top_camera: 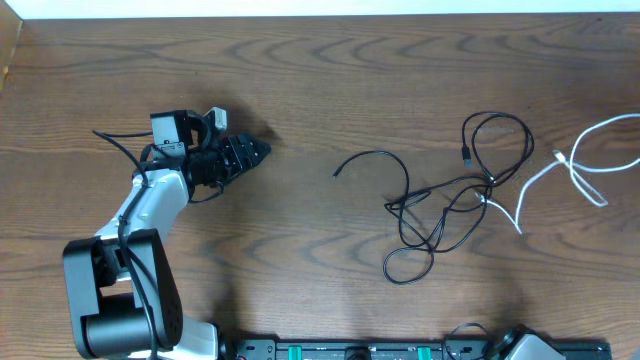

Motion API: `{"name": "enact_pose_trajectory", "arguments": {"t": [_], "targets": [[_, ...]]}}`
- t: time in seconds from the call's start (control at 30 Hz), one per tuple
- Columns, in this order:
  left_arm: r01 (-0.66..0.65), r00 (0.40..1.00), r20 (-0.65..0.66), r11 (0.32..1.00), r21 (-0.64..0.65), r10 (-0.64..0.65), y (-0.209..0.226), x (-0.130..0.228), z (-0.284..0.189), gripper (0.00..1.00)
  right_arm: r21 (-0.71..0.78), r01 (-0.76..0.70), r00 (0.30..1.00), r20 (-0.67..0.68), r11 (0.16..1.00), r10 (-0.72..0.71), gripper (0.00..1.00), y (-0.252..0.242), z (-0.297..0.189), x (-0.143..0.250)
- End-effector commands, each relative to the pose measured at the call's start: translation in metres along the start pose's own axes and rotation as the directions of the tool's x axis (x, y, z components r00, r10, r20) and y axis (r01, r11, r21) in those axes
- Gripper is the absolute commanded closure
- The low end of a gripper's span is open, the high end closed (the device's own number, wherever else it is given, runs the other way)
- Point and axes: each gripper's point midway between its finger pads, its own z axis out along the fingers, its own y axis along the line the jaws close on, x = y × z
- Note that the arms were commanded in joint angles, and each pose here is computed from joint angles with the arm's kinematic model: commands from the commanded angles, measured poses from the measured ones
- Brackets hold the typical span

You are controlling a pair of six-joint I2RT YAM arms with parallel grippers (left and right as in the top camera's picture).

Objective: Untangle cables
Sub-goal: 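Pull the white cable out of the pile to the right with the right gripper, then lay the white cable at the far right and open the right gripper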

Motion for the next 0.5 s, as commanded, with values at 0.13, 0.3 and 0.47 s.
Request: {"name": "enact_pose_trajectory", "arguments": {"t": [0.13, 0.3, 0.47], "targets": [[-0.024, 1.0, -0.001, 1.0, 0.005, 0.024, 0.0, 0.0, 0.001, 0.3, 0.252, 0.28, 0.952, -0.197, 0.926, -0.234, 0.99, -0.003, 0.005, 0.04], [-0.024, 1.0, -0.001, 1.0, 0.005, 0.024, 0.0, 0.0, 0.001, 0.3, 0.24, 0.354, 0.881, -0.409, 0.904, -0.237, 0.99, -0.011, 0.027, 0.082], [-0.024, 1.0, -0.001, 1.0, 0.005, 0.024, 0.0, 0.0, 0.001, 0.29, 0.35, 0.235, 0.869, -0.494, 0.907, -0.034, 0.99, -0.038, 0.04, 0.116]]}}
